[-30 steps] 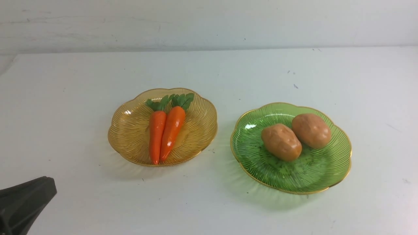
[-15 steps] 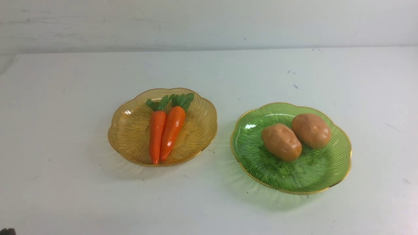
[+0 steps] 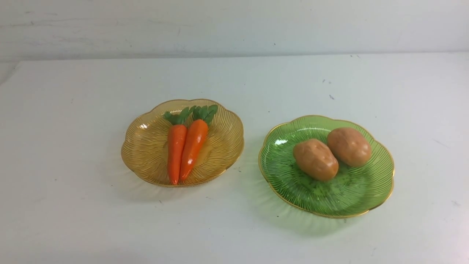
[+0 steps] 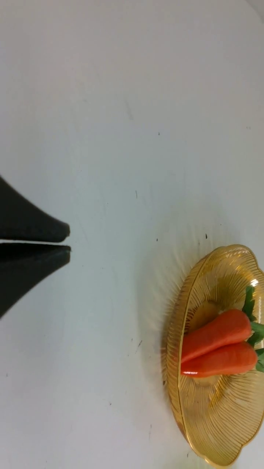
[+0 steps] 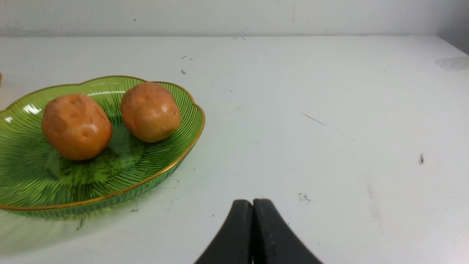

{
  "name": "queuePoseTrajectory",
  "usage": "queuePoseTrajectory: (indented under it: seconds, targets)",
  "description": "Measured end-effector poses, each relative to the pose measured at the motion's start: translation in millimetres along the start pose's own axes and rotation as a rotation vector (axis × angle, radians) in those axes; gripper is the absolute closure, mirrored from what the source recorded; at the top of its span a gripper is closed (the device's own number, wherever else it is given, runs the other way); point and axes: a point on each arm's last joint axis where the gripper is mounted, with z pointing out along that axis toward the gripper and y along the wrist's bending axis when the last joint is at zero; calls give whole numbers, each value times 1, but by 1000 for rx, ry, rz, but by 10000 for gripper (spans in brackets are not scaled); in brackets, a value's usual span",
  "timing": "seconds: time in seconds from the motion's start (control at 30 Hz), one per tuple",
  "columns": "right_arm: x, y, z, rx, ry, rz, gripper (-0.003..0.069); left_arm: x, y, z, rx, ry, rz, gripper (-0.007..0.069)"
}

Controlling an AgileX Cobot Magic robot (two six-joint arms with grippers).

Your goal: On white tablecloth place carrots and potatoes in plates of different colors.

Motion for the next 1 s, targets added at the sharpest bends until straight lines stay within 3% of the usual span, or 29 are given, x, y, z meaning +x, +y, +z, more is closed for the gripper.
queuePoseTrajectory:
  seconds: [0.33, 0.53, 1.0]
  targets:
    - [0, 0, 0, 0, 0, 0, 674, 0, -2, 0, 33, -1, 12, 628]
    - [0, 0, 0, 0, 0, 0, 674, 0, 1, 0, -27, -4, -8, 628]
    - [0, 0, 0, 0, 0, 0, 674, 0, 2, 0, -32, -5, -10, 628]
